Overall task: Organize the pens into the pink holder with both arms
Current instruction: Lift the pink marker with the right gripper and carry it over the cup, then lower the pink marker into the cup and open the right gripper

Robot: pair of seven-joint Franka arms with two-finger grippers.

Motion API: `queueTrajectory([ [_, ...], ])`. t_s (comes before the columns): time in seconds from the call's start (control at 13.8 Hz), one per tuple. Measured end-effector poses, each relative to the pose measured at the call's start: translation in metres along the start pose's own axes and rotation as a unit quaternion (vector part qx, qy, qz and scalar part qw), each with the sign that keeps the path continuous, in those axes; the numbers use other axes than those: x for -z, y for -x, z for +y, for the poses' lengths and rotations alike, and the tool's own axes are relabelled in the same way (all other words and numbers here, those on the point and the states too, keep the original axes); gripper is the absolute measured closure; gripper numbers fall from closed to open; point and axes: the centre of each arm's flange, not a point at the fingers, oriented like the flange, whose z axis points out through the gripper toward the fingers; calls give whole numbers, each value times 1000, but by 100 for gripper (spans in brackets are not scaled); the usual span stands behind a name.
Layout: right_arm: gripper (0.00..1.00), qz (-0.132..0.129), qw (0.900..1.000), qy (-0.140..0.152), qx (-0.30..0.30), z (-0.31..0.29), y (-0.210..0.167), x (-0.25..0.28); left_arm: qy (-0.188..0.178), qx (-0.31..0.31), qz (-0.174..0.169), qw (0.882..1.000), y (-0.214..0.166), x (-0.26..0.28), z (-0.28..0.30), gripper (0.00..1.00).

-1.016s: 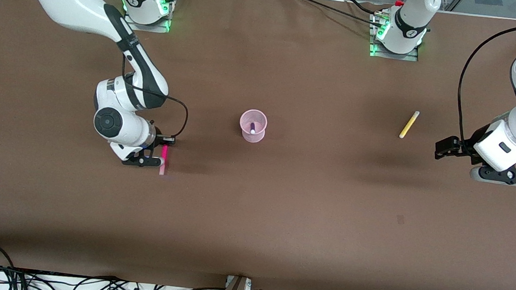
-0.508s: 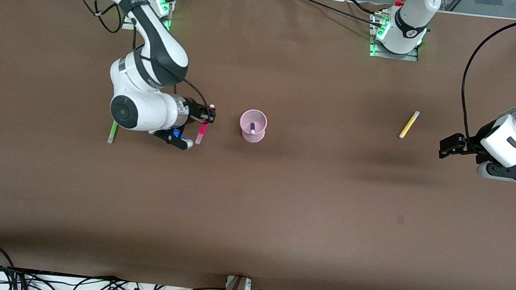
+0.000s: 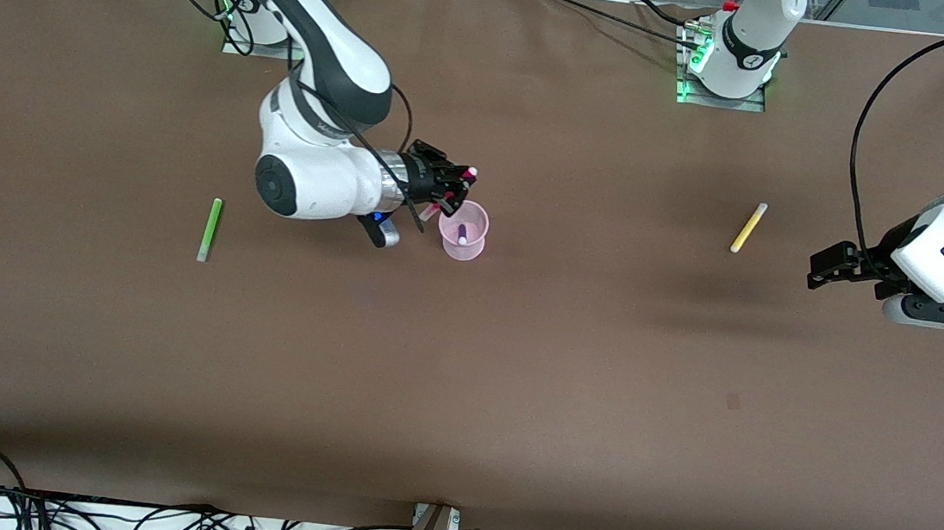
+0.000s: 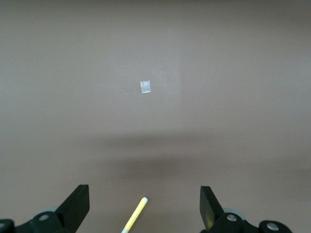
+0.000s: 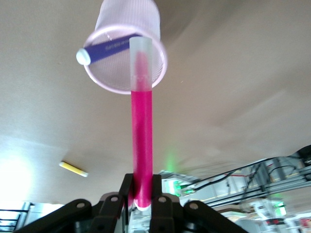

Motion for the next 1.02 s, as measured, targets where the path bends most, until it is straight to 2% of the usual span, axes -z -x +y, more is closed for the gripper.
queueTrajectory([
  [0.29,82,-3,1000,-16,-18,-12,2,-35,0,1,-3,1000,0,-3,1,0],
  [0.51,82,-7,1000,-15,-25,-15,-3,-46,1,5,-4,1000,0,-4,5,0],
  [1.02,82,-34,997,-25,-67,-19,-20,-61,2,7,-8,1000,0,-9,5,0],
])
